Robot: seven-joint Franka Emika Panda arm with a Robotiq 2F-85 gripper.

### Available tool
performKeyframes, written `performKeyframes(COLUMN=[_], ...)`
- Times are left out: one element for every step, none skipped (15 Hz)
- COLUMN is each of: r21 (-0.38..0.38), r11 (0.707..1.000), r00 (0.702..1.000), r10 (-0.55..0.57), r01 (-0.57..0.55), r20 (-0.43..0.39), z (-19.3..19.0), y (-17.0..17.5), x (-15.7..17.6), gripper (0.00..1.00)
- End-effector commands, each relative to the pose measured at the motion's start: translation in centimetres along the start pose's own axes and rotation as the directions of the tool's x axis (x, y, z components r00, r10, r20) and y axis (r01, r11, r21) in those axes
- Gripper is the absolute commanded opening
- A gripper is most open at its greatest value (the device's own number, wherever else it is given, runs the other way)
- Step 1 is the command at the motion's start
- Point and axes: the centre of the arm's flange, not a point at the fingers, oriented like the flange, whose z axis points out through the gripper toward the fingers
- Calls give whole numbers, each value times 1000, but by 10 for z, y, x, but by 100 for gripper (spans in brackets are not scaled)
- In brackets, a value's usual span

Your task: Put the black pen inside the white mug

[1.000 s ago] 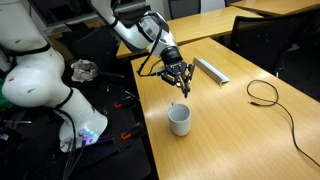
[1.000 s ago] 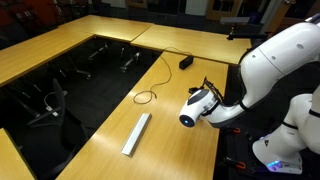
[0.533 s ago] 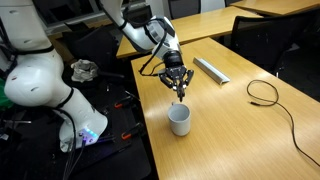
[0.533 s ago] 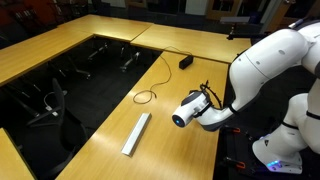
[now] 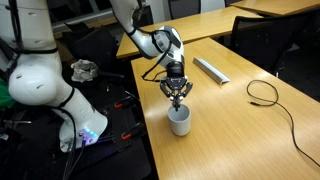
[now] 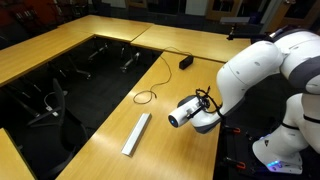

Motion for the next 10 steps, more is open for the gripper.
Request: performKeyframes(r21=[-31,-32,-27,-17,-11,-2,2,4,-1,-6], r11=[999,999,999,998,998,998,997,998,998,999], r00=[1000,999,999,998,997,995,992,988,983,976], r10=[23,28,38,53,60,69,72,66,55,35], r01=[-23,-27,-37,-52,-59,-69,-73,-67,-56,-35], r20=[9,16,19,35,52,78,105,142,175,213], z=[0,-1,-2,-4,-5,-8,-11,-15,-18,-20], y=[6,6,5,3,1,1,2,5,9,14], x=[-31,-35,-37,-38,-36,-32,-27,-20,-14,-10], gripper=[3,35,40,46,55,61,69,76,83,92])
